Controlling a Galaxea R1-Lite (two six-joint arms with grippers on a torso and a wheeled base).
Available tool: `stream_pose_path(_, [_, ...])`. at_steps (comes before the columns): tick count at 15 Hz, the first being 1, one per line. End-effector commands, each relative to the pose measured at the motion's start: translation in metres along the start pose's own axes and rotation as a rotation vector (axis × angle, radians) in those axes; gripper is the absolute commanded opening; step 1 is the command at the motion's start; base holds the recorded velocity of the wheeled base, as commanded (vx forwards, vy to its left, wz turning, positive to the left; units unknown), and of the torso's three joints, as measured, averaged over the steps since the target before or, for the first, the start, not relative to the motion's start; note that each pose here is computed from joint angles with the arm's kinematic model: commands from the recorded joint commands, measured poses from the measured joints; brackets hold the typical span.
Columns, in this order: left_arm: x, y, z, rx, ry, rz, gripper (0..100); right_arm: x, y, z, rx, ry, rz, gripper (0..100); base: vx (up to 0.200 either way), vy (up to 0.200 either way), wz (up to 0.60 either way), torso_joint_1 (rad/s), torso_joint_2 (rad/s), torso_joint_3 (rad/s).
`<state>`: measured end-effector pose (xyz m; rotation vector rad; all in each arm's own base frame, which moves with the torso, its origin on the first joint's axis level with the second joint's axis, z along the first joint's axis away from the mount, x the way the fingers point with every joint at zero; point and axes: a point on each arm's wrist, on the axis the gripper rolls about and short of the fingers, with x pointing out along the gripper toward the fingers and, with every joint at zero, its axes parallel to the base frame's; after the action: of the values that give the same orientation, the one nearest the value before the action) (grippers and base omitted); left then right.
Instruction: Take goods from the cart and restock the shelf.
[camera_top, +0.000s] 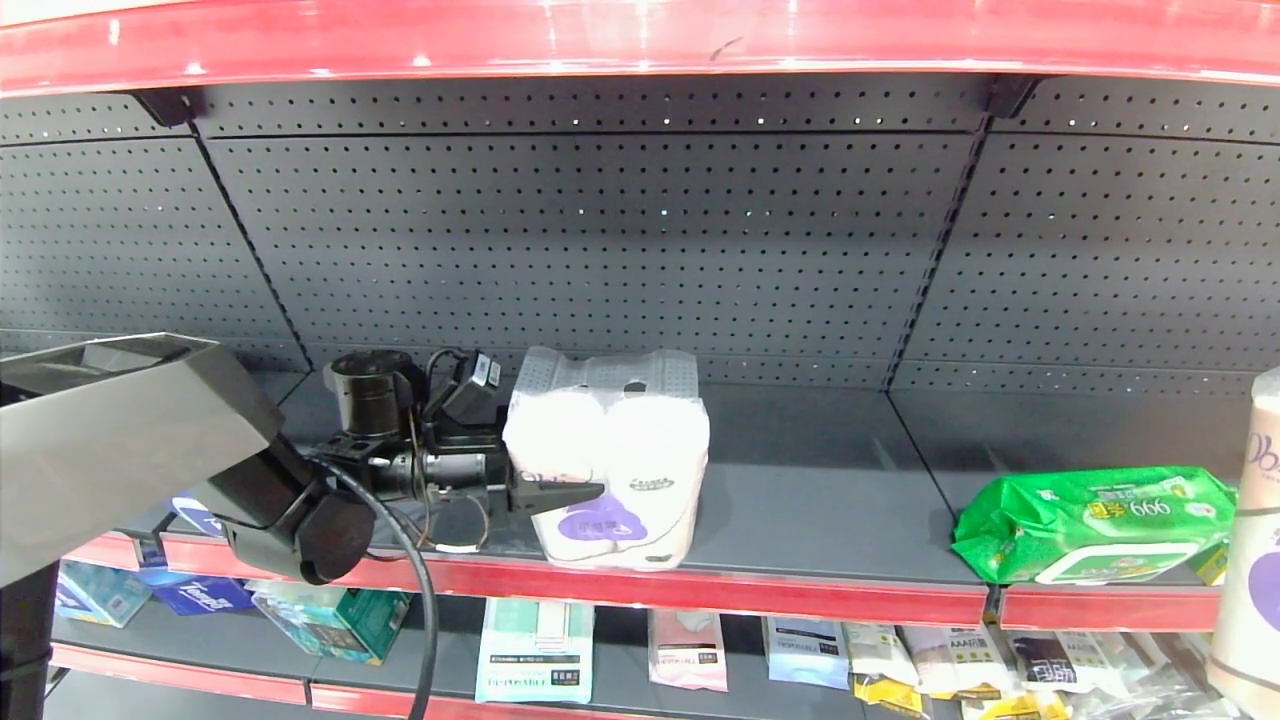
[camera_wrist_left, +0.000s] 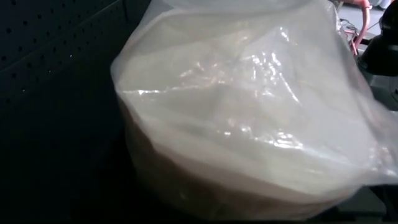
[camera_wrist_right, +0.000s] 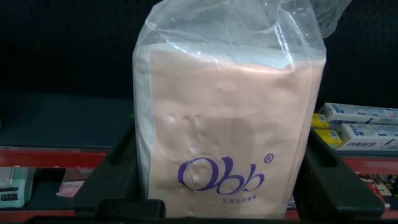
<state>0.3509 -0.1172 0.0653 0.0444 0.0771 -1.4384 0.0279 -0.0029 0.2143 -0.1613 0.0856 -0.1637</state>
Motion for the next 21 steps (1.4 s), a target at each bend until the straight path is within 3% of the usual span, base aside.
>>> stream_pose_path(1, [-0.0002,0.0001,-0.0021,-0.009,0.003,0.001,0,0.0003,0.0002,-0.0004,-0.001,0.002,0.001,0,0.0,0.0,0.0,0.0,0.0,0.0])
stream_pose_path(10, [-0.0002,0.0015,-0.0026,-0.018,0.005,0.008,0,0.0014,0.0004,0.0004,-0.002,0.006,0.0,0,0.0,0.0,0.0,0.0,0.0,0.0])
stream_pose_path(21, [0.0011,0.0038,-0.0003,-0.007,0.001,0.015,0,0.0019,0.0003,0.002,-0.002,0.004,0.0,0,0.0,0.0,0.0,0.0,0.0,0.0])
